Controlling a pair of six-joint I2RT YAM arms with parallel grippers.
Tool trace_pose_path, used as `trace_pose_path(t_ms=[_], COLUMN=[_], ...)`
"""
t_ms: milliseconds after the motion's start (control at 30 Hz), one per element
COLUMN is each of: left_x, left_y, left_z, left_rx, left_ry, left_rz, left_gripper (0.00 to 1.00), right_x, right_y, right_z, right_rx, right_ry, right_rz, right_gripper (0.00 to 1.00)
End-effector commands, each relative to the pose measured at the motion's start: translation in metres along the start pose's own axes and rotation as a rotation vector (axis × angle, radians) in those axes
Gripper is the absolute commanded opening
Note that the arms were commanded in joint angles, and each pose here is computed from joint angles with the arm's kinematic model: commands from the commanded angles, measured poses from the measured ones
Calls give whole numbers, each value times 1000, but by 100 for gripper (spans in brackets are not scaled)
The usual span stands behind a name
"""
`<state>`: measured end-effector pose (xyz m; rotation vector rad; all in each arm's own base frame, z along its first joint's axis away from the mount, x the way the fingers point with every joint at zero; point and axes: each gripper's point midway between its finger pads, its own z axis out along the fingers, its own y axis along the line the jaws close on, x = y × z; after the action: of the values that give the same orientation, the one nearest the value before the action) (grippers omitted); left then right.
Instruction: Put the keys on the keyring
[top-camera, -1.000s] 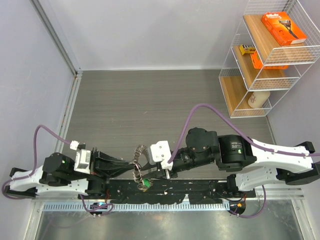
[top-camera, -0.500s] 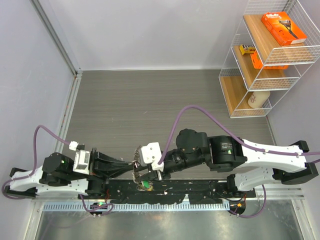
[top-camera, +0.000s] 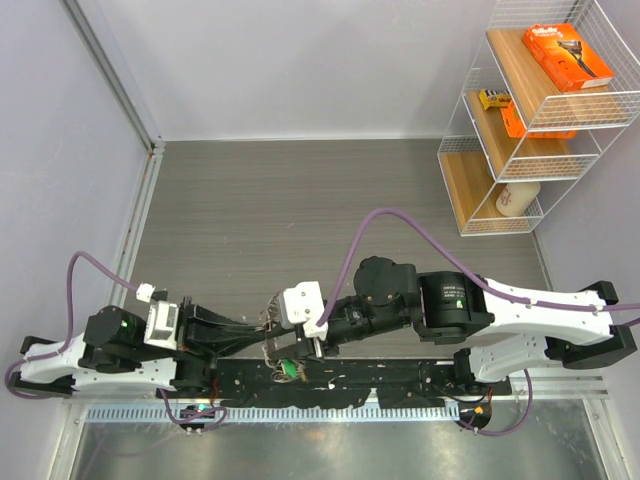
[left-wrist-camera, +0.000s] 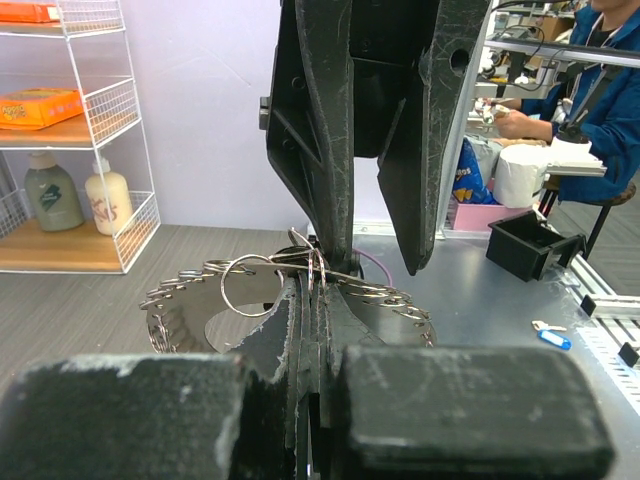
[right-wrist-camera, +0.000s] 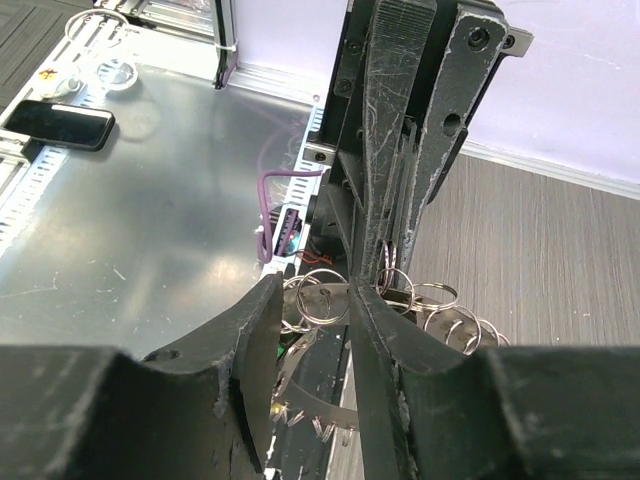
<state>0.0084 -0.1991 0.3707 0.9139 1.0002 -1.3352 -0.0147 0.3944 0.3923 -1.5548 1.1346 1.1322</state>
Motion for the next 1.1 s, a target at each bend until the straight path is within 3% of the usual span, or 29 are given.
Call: trace_pose_path(t_ms=[0,467,1067], left_x=[-30,-25,-31], left_y=[-5,-12,-20], left_z=[-1,1,3], left_rx=[24,62,109], left_ry=[-110,-92,-107], left_rz=[-9,-13,-10], left_gripper=[0,0,0], right_x=[-40,-59,-33], right_y=[-9,-16,-21], right_z=[-12,-23,-1], right_rx=[49,91,94], right_ry=[-119,-171,-66], right_rz=[-26,-73,-81], right_gripper=[39,43,42])
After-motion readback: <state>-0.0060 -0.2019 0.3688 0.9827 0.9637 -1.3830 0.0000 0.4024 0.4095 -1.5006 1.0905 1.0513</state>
